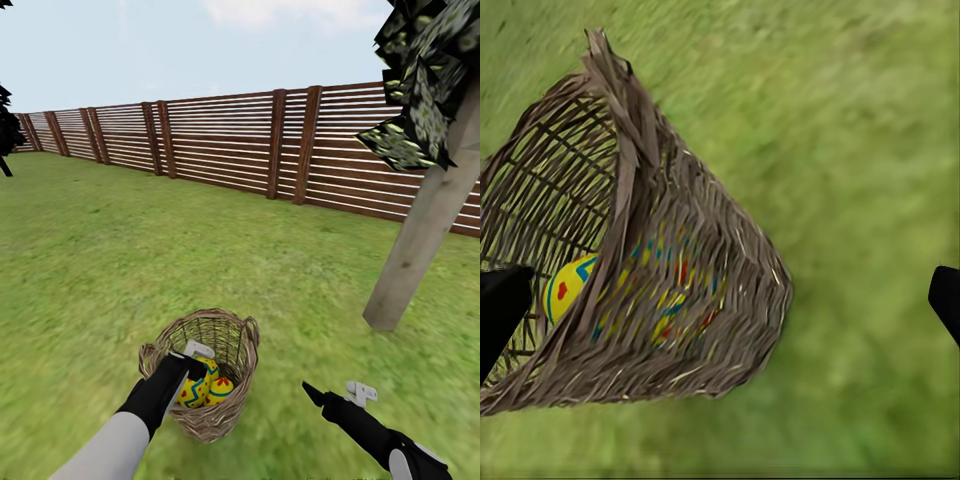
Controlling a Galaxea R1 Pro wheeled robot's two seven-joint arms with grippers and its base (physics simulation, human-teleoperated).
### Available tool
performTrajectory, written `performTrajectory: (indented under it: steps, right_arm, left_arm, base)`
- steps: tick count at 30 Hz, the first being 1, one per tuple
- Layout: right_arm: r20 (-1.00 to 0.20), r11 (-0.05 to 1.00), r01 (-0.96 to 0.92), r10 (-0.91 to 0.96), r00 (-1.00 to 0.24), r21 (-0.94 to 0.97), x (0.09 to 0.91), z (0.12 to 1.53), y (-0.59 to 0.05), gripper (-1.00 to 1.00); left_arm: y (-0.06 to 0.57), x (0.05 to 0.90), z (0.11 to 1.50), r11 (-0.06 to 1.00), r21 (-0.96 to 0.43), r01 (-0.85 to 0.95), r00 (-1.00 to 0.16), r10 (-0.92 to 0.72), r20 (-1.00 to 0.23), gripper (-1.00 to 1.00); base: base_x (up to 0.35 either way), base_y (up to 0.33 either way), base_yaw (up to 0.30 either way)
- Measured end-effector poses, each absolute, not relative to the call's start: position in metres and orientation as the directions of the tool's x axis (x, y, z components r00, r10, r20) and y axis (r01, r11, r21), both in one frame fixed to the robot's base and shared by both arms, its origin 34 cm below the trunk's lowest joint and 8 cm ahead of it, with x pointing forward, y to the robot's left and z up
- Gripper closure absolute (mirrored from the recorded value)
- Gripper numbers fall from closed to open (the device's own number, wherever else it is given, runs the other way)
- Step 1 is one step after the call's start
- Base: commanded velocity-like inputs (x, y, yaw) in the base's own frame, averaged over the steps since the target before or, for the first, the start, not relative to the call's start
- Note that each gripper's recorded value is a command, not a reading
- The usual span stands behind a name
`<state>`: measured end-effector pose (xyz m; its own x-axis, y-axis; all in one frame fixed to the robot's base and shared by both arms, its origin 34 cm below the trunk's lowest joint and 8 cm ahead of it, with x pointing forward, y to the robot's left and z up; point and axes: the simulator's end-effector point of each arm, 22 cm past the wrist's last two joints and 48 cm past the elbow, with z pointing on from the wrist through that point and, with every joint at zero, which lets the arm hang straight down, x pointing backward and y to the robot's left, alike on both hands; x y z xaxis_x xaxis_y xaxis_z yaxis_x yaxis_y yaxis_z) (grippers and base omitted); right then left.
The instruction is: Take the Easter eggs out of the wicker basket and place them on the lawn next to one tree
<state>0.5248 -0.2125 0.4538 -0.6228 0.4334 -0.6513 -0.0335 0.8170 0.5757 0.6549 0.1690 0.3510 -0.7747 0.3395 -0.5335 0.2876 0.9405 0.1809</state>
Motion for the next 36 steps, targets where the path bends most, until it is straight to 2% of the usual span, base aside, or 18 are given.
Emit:
performTrajectory:
  steps: [36]
  right_arm:
    - [-0.590,0.817,0.020,0.433,-0.682,0.577,0.518,0.410,-0.212,-1.00]
  left_arm:
    - [0.168,0.645,0.302,0.924,0.211,0.319,-0.796,0.382,-0.470,-1.00]
  base:
    - [0.000,0.000,0.000]
